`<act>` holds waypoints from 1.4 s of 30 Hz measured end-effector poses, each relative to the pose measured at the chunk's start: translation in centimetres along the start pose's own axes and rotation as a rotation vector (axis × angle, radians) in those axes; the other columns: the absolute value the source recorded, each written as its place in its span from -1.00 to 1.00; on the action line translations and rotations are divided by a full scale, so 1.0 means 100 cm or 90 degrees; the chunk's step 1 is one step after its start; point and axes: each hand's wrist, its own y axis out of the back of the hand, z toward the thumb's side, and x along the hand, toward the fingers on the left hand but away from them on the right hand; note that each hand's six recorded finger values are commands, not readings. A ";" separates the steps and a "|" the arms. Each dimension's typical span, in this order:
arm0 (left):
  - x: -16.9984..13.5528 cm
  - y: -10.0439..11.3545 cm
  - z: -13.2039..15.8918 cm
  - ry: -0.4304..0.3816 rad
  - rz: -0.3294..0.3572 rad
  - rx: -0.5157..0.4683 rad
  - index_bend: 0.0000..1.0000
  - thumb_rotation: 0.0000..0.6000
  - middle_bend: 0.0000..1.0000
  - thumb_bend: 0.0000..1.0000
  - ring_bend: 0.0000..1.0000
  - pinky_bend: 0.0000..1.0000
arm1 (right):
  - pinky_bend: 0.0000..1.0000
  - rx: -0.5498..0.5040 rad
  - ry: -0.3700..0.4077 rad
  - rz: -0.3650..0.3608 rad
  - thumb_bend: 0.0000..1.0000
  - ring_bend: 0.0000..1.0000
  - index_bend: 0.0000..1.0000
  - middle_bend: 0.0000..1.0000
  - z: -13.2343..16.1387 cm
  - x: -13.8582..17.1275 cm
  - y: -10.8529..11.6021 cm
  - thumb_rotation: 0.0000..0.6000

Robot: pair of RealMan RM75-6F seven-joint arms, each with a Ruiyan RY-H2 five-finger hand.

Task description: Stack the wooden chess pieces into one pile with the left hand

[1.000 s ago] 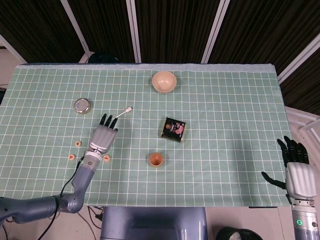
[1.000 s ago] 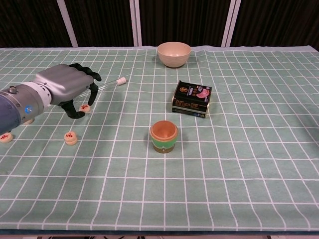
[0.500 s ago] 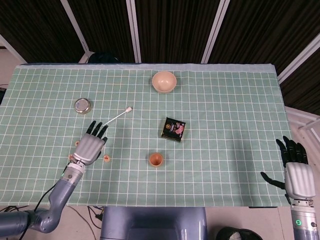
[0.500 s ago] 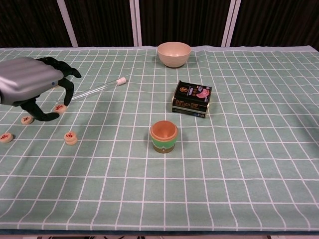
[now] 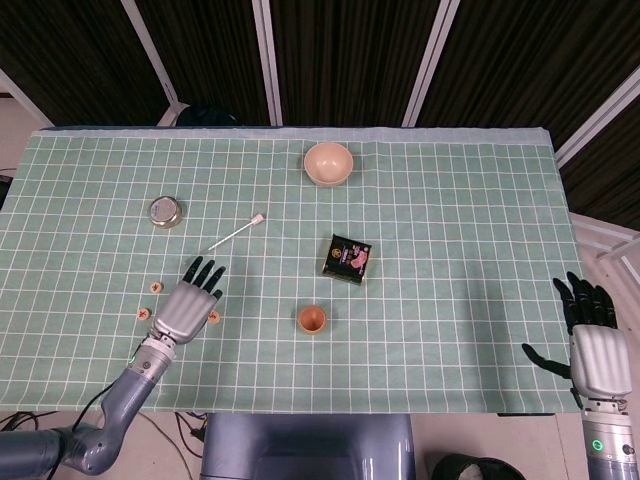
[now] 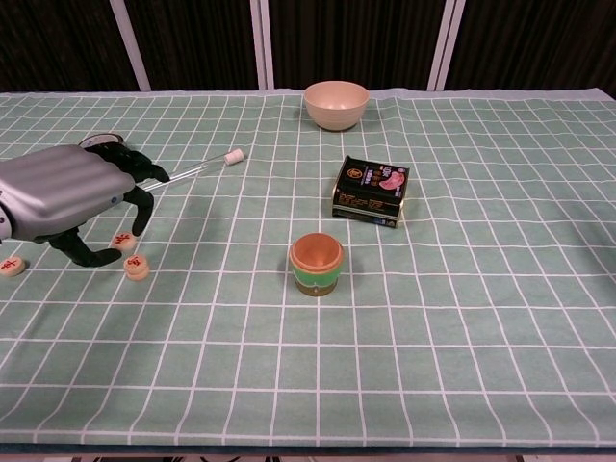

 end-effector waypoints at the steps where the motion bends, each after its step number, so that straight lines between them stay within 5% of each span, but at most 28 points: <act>1: 0.000 0.000 0.001 -0.001 0.000 0.003 0.01 1.00 -0.83 -0.38 -1.00 -1.00 | -1.00 0.000 0.000 0.000 -0.53 -0.95 -0.82 -0.97 0.000 0.000 0.000 1.00; 42: 0.001 -0.011 0.015 -0.015 -0.006 0.036 -0.08 1.00 -0.84 -0.38 -1.00 -1.00 | -1.00 -0.001 -0.006 0.001 -0.53 -0.95 -0.82 -0.97 -0.001 -0.001 0.000 1.00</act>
